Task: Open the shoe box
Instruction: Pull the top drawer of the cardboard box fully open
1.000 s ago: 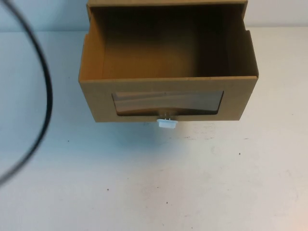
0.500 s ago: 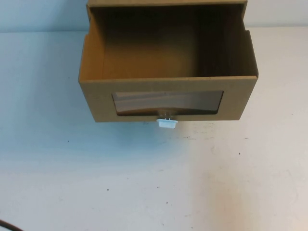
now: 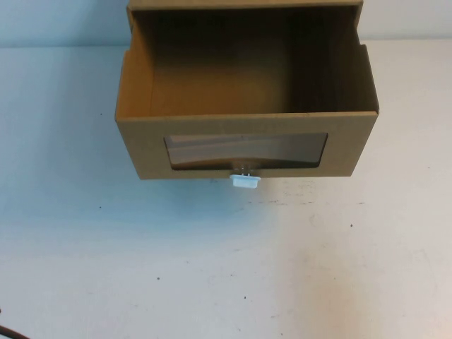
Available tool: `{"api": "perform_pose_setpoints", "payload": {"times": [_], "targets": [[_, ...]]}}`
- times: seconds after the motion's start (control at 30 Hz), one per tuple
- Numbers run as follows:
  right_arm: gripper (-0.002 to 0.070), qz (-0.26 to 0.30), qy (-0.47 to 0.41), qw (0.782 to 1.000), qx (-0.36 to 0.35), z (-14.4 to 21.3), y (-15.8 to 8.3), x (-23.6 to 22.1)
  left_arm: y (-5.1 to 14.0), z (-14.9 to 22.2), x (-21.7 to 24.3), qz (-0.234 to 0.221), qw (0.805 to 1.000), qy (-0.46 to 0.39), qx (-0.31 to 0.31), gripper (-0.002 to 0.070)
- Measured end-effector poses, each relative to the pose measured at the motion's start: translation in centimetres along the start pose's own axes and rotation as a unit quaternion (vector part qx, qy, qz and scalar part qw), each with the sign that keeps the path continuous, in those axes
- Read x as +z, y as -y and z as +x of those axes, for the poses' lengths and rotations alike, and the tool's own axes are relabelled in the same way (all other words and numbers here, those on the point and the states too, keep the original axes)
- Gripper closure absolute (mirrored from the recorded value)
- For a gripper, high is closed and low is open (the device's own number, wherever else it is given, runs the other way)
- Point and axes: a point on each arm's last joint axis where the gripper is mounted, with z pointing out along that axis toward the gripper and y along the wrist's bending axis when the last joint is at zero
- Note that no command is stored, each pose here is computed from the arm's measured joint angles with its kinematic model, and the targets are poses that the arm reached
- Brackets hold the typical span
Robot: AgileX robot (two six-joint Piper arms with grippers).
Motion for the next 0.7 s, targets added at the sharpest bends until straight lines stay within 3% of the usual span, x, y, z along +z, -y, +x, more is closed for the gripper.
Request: {"api": "perform_pose_setpoints", "payload": {"times": [0.23,0.33,0.7], "targets": [[0.0689,0.0,0.0,1.0,0.0,0.0,0.0,0.0,0.0,0.2,0.0,0.0,1.0,-0.002,0.001,0.068],[0.0689,0.0,0.0,1.0,0.001,0.0,0.0,0.0,-0.1,1.3,-0.6,-0.017,0.999,0.009,0.029,0.068],[0.0689,0.0,0.0,1.0,0.001,0.0,0.0,0.0,-1.2,9.8,-0.7,-0.09,0.992,0.058,0.07,0.068]]}}
